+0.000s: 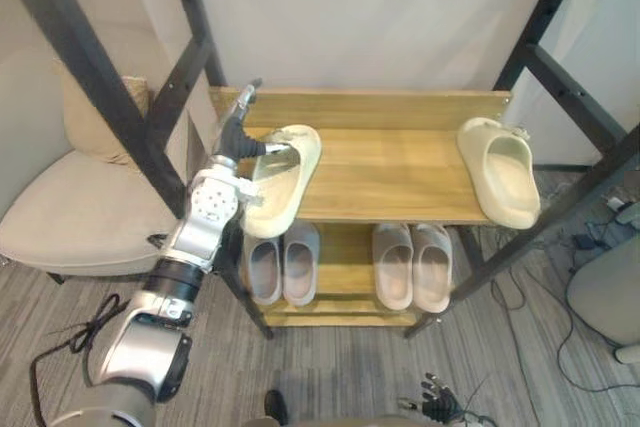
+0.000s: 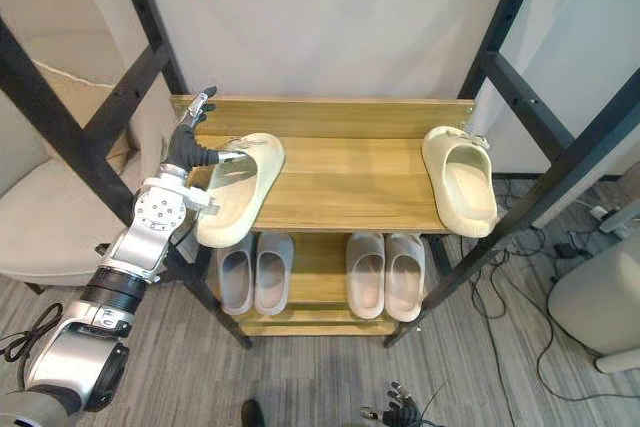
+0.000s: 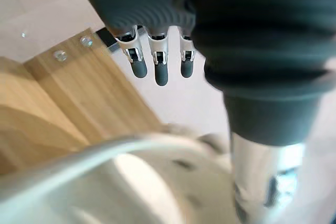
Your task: Organize the slippers on the shoe rack
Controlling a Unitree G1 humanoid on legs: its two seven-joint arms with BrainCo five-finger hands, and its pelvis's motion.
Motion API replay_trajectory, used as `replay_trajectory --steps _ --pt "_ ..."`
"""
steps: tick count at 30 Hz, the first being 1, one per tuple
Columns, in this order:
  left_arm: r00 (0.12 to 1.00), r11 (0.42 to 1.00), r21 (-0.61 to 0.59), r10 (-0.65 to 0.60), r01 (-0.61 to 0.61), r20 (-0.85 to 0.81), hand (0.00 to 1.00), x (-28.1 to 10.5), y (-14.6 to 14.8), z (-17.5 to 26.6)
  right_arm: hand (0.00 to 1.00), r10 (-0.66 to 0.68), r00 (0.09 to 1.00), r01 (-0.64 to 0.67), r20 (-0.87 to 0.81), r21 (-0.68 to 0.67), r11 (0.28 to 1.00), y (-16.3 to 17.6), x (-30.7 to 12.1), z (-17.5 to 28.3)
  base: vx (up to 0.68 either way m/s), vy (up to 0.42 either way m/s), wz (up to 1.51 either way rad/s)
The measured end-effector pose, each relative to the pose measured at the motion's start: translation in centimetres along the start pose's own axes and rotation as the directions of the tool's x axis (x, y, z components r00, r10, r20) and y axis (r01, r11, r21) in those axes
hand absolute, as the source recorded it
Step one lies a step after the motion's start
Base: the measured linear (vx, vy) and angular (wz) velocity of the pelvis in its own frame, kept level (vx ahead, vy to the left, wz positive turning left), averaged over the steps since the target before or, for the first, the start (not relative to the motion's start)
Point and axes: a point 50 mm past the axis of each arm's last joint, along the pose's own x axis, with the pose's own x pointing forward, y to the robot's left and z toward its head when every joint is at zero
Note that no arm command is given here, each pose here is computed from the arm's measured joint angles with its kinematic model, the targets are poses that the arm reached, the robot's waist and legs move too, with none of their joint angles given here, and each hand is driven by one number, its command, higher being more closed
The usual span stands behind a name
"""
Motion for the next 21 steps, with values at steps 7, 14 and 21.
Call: replay_trajectory --steps 7,14,21 --pt "1.0 0.997 0.081 0.0 0.001 -0.006 0.0 0.6 0.3 0.1 0.0 -0.002 1.0 0.002 0.009 -0.005 1.0 -0.2 0.0 0.2 0.02 -0.025 -0.01" --pt "0.999 0.962 0.272 0.013 0.0 -0.046 1.0 1.5 2.1 -0.8 0.0 -0.012 0.999 0.013 0.04 -0.014 1.0 -0.7 0.1 0.7 -0.11 -0.009 -0.18" --pt "0.999 0.952 0.307 0.02 -0.006 -0.042 1.0 1.8 2.8 -0.7 0.0 -0.014 0.998 0.015 0.054 -0.01 1.0 -0.7 0.0 0.9 -0.07 -0.016 0.02"
